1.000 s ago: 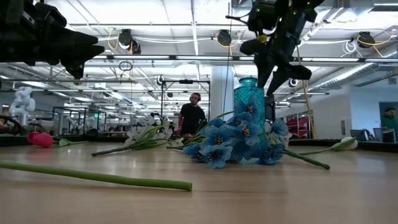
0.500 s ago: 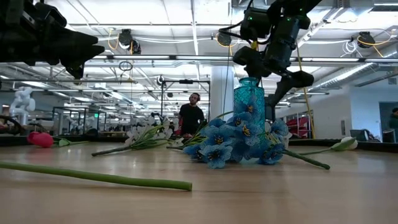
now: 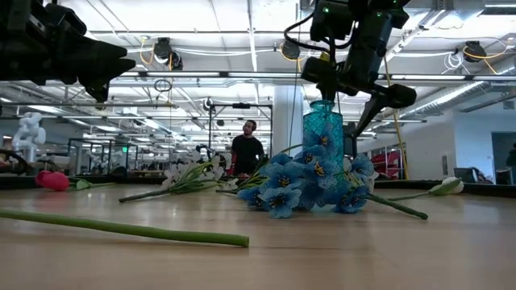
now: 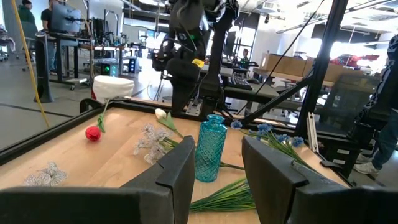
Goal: Sort flowers into vase by color
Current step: Put the right white flowers into the blue flower vase
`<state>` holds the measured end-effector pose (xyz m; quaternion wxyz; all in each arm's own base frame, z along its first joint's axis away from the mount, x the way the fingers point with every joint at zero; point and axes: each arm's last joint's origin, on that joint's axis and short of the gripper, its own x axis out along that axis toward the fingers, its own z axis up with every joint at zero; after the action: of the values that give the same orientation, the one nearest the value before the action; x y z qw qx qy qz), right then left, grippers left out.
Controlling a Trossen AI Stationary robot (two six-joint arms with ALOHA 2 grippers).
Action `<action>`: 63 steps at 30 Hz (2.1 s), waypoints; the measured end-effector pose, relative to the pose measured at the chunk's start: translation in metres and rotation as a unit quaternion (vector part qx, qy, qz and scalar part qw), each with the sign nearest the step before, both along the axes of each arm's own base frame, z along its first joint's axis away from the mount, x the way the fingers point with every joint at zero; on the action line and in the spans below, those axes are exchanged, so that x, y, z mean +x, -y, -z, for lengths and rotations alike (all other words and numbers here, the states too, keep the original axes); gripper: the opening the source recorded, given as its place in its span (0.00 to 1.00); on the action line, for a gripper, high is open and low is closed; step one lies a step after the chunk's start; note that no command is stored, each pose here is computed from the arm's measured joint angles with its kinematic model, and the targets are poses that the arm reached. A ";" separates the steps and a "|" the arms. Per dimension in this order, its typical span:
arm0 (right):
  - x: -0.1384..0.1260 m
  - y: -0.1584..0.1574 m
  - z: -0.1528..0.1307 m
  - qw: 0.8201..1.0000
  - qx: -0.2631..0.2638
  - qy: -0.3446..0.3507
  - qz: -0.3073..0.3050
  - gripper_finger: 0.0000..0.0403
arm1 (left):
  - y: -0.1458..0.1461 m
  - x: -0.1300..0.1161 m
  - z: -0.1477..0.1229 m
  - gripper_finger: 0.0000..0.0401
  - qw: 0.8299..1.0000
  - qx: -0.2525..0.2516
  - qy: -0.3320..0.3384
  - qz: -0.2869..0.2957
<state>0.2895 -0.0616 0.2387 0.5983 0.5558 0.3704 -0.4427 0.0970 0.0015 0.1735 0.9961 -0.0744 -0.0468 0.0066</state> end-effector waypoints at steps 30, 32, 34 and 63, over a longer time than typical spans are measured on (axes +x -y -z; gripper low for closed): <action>0.037 0.009 0.103 0.989 0.091 -0.117 -0.024 0.38 | 0.000 0.000 0.000 0.35 1.000 0.000 0.000 0.000; 0.036 0.011 0.099 0.990 0.075 -0.115 -0.022 0.24 | 0.000 0.000 0.000 0.35 1.000 0.000 0.000 0.000; 0.034 0.014 0.092 0.993 0.041 -0.107 -0.022 0.09 | 0.000 0.000 0.000 0.35 1.000 0.000 0.000 0.000; -0.068 -0.067 -0.128 0.843 -0.477 0.137 -0.210 0.01 | 0.000 0.000 0.000 0.35 1.000 0.000 0.000 0.000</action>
<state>0.2219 0.0053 0.3667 0.9127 0.1656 0.1360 -0.3480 0.0970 0.0015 0.1735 0.9961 -0.0744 -0.0469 0.0068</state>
